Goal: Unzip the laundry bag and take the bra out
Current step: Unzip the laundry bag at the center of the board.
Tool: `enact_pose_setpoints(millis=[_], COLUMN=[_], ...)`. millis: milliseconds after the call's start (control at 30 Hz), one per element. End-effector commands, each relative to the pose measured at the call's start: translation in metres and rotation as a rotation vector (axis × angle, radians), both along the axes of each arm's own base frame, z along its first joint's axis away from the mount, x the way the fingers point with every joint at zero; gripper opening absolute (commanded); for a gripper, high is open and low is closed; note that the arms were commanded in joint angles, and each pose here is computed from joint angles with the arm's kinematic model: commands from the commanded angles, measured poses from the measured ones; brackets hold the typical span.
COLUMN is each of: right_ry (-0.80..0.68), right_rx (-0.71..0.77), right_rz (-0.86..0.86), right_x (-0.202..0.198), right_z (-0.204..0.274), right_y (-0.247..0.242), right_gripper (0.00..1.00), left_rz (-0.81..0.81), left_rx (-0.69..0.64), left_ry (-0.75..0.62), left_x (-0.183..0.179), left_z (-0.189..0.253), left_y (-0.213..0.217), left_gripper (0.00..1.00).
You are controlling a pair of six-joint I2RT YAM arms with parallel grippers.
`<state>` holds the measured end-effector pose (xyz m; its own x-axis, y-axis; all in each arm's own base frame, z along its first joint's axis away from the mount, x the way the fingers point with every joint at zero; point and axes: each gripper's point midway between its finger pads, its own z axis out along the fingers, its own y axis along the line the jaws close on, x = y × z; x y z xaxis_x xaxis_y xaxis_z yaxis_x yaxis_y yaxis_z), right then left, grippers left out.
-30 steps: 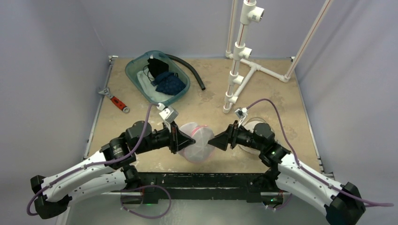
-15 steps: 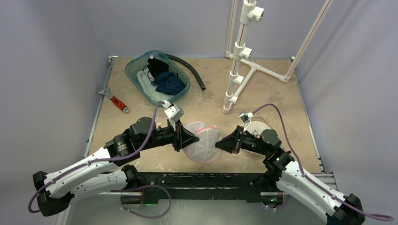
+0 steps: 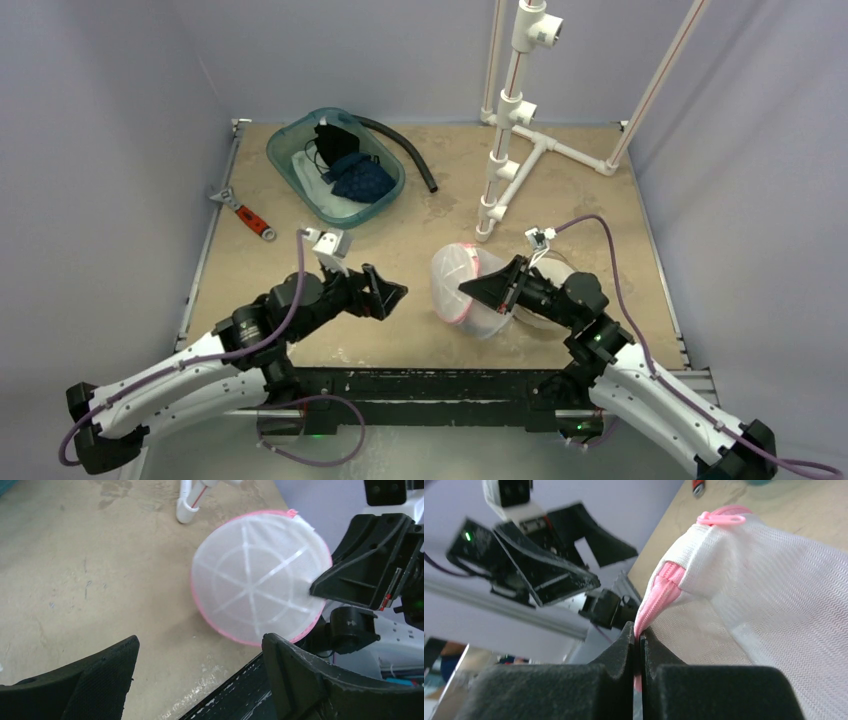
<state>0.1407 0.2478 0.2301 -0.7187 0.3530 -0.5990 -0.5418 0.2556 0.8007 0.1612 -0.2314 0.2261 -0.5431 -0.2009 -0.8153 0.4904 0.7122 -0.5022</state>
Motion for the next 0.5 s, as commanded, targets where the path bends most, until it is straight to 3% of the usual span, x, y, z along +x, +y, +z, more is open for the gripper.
enact_pose_setpoints(millis=[0, 200, 367, 467], right_ry=[-0.003, -0.062, -0.224, -0.273], right_rx=[0.086, -0.023, -0.172, -0.184], right_rz=[-0.175, -0.045, 0.212, 0.328], right_x=[0.027, 0.017, -0.007, -0.023], right_z=[0.032, 0.012, 0.015, 0.024], right_y=[-0.011, 0.004, 0.019, 0.021], right_gripper=[0.00, 0.00, 0.00, 0.00], left_rz=[0.171, 0.248, 0.231, 0.103], left_rx=[-0.154, -0.217, -0.115, -0.039], left_ry=[0.070, 0.006, -0.152, -0.265], left_x=[0.003, 0.004, 0.010, 0.006], left_z=[-0.008, 0.010, 0.049, 0.080], left_y=[0.025, 0.054, 0.065, 0.049], left_gripper=[0.92, 0.90, 0.89, 0.91])
